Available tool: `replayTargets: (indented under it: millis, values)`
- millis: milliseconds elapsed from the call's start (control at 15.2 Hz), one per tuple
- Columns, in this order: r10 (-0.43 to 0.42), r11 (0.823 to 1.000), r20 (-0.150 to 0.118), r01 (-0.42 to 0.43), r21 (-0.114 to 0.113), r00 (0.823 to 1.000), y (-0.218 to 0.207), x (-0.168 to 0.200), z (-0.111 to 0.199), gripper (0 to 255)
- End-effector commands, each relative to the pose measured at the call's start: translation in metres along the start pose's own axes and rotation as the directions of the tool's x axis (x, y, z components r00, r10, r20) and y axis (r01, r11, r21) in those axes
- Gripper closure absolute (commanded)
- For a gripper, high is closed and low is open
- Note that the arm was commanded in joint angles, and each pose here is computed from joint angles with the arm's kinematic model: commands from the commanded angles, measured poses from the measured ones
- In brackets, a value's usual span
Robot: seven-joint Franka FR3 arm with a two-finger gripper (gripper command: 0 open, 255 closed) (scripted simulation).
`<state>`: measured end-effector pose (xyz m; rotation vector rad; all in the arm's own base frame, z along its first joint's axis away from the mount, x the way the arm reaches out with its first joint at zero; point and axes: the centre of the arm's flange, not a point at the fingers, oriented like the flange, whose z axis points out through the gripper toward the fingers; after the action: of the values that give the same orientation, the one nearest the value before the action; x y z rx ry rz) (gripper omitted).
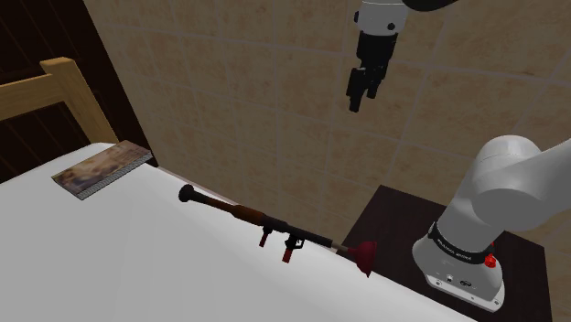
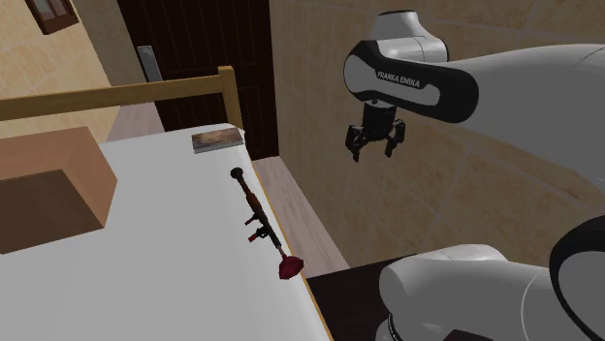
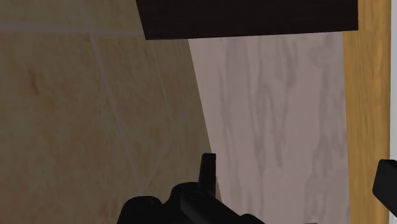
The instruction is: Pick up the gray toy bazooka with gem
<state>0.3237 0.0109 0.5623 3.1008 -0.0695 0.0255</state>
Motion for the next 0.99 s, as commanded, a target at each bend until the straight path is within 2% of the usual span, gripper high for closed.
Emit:
replayTargets:
  millis: [0,924]
  values:
    - [0.000,1.000,0.000,0.000,0.000,1.000,0.000,0.000,0.000,0]
    - [0.006,0.995,-0.004,-0.006,0.095,1.000,-0.152,0.016,0.079,0]
